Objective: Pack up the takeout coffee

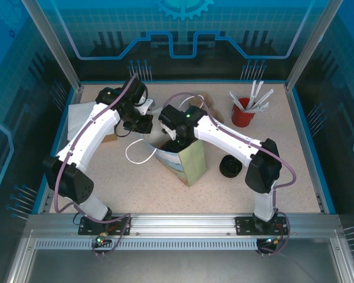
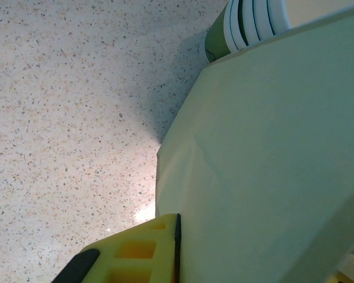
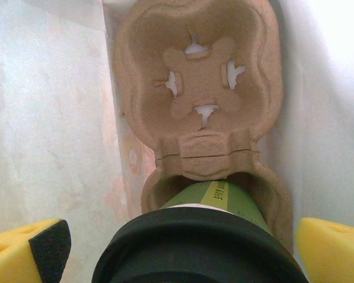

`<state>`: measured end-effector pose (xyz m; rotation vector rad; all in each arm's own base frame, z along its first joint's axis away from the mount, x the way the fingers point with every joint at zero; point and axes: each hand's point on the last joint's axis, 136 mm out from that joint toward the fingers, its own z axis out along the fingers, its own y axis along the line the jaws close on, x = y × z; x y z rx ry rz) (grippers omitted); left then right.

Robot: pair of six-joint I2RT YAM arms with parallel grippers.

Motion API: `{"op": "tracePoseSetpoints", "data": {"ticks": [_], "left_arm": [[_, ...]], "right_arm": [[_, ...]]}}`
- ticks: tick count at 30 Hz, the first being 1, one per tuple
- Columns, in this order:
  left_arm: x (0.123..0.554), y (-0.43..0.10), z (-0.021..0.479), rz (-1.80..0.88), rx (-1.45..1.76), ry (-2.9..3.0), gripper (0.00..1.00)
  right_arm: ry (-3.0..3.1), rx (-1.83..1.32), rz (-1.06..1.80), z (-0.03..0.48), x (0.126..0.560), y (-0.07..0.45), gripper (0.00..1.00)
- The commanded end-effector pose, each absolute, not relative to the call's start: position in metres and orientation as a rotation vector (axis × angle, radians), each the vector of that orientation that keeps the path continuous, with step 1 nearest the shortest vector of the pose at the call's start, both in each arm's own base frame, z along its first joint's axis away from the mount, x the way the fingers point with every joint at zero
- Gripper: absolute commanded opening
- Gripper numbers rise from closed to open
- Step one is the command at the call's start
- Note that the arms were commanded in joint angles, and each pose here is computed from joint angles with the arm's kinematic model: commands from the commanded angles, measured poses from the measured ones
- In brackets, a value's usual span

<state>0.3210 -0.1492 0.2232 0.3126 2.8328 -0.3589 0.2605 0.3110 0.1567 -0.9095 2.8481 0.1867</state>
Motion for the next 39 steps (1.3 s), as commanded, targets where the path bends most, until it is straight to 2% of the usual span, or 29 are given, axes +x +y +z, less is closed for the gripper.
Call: {"op": "tracePoseSetpoints", "data": {"ticks": [1, 15, 23, 32, 39], "left_arm": [[0.318, -0.149, 0.235, -0.348, 0.329, 2.806, 0.12], [0.316, -0.147, 0.221, -0.334, 0.32, 2.844, 0.16], [0.317, -0.145, 0.21, -0.309, 0.316, 2.867, 0.26], [0.32, -0.141, 0.218, -0.278, 0.3, 2.832, 0.5], [0.324, -0.14, 0.239, -0.336, 0.237, 2.765, 0.64]], "right_arm": [[2.858, -0.869, 0.181, 0.166, 0.266, 0.307, 1.0], [2.794, -0.837, 0.284, 0.202, 0.266, 0.312, 1.0], [2.755, -0.823, 0.331, 0.221, 0.266, 0.312, 1.0], [2.694, -0.816, 0.387, 0.249, 0.267, 0.31, 1.0], [2.619, -0.786, 0.483, 0.282, 0.267, 0.311, 0.99]]}}
